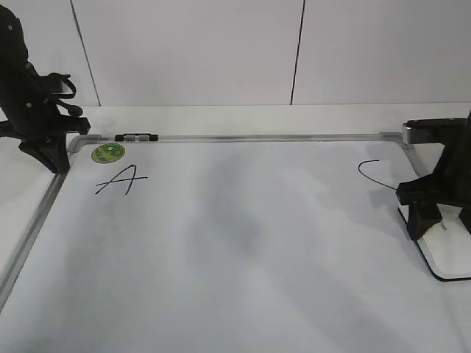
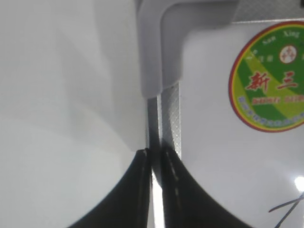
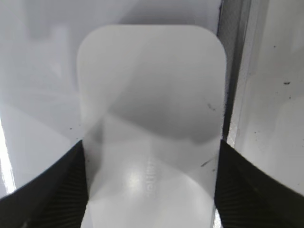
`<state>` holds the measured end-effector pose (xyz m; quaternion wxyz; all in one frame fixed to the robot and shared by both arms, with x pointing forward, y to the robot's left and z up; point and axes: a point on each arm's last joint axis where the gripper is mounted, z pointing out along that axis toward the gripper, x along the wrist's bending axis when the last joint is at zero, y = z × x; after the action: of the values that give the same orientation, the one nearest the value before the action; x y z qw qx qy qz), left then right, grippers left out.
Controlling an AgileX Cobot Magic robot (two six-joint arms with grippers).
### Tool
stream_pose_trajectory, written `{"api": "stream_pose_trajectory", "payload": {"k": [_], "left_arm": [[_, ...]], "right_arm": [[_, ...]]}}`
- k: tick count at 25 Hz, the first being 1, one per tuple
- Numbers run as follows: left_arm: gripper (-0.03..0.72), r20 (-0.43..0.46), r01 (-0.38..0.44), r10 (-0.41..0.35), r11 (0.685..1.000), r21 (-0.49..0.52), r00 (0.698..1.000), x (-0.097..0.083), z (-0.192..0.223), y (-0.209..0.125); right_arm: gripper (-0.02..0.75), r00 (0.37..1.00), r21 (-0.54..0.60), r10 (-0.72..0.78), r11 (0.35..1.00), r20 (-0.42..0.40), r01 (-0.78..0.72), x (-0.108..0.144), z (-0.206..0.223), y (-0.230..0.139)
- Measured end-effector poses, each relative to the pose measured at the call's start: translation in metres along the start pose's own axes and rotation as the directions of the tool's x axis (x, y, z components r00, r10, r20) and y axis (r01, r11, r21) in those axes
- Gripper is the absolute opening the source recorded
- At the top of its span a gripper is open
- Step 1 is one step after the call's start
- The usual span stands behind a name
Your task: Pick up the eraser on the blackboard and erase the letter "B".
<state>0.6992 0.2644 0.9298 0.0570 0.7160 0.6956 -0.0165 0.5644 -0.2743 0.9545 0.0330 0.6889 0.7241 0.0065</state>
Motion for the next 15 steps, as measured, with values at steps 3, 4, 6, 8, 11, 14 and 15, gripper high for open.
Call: {"api": "stream_pose_trajectory", "payload": {"k": [3,4,6,8,11,14,15], "left_arm": [[0.034,0.000,0.000,0.000,1.000,0.000,1.000,0.0000,0.0000,0.0000],[0.034,0.000,0.000,0.000,1.000,0.000,1.000,0.0000,0.0000,0.0000],[0.034,0.000,0.000,0.000,1.000,0.000,1.000,0.0000,0.0000,0.0000],[0.034,0.000,0.000,0.000,1.000,0.000,1.000,0.0000,0.0000,0.0000],[0.034,0.000,0.000,0.000,1.000,0.000,1.000,0.0000,0.0000,0.0000],[0.034,0.000,0.000,0.000,1.000,0.002,1.000,0.0000,0.0000,-0.0001],[0.034,0.000,0.000,0.000,1.000,0.002,1.000,0.0000,0.0000,-0.0001]], "right_arm": [[0.547,1.000,0.000,0.000,1.000,0.000,0.000,0.0000,0.0000,0.0000],[0.547,1.000,0.000,0.000,1.000,0.000,0.000,0.0000,0.0000,0.0000],[0.547,1.000,0.000,0.000,1.000,0.000,0.000,0.0000,0.0000,0.0000],[0.547,1.000,0.000,0.000,1.000,0.000,0.000,0.0000,0.0000,0.0000],[0.547,1.000,0.000,0.000,1.000,0.000,0.000,0.0000,0.0000,0.0000],[0.547,1.000,0.000,0.000,1.000,0.000,0.000,0.0000,0.0000,0.0000],[0.547,1.000,0.000,0.000,1.000,0.000,0.000,0.0000,0.0000,0.0000]]}}
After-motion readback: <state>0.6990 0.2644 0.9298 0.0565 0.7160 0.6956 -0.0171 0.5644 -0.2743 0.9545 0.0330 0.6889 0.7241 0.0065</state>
